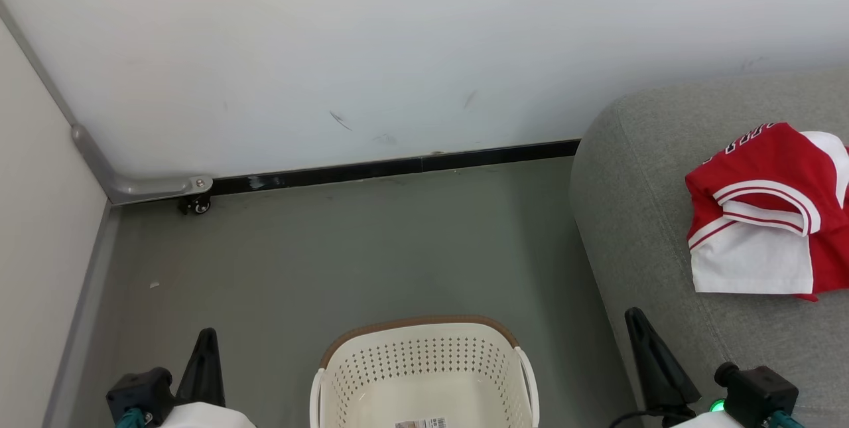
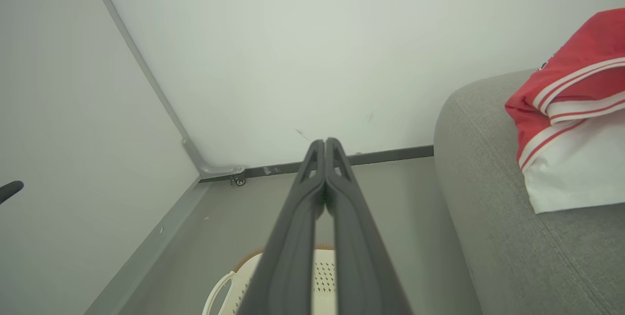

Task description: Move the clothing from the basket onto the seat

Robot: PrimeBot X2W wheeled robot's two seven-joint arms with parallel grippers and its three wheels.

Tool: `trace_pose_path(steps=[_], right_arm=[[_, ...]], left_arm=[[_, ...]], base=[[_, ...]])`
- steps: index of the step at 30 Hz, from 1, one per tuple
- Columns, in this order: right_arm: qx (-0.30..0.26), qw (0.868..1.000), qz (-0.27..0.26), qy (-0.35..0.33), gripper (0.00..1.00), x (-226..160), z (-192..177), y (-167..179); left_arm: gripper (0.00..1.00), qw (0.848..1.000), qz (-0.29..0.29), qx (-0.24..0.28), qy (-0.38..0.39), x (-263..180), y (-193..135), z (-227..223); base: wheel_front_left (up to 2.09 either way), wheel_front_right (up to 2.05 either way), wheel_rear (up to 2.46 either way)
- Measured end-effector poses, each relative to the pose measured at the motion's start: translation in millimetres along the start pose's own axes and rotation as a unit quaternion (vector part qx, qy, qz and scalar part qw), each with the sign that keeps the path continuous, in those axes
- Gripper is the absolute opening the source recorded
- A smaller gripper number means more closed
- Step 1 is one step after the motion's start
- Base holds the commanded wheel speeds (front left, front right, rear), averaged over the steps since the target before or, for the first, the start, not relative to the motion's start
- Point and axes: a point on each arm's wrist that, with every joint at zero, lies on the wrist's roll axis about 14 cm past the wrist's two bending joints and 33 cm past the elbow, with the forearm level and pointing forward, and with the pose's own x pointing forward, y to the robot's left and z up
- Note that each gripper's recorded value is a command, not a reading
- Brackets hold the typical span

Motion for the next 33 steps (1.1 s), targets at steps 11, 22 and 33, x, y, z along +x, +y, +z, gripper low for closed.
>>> trace_pose_path(steps=[11,22,33], right_arm=[[0.109,0.994,-0.027,-0.012,0.0,3,4,-12],[0.188,0.981,-0.044,-0.006,0.0,7,3,-23],[0.269,0.962,-0.055,-0.005,0.0,9,1,-30]], left_arm=[[0.0,0.994,0.012,-0.104,0.041,3,7,-10],[0.0,0.979,0.019,-0.192,0.066,5,11,-17],[0.0,0.957,0.014,-0.28,0.074,8,10,-14]], base=[[0.0,0.0,0.0],[0.0,0.0,0.0],[0.0,0.0,0.0]])
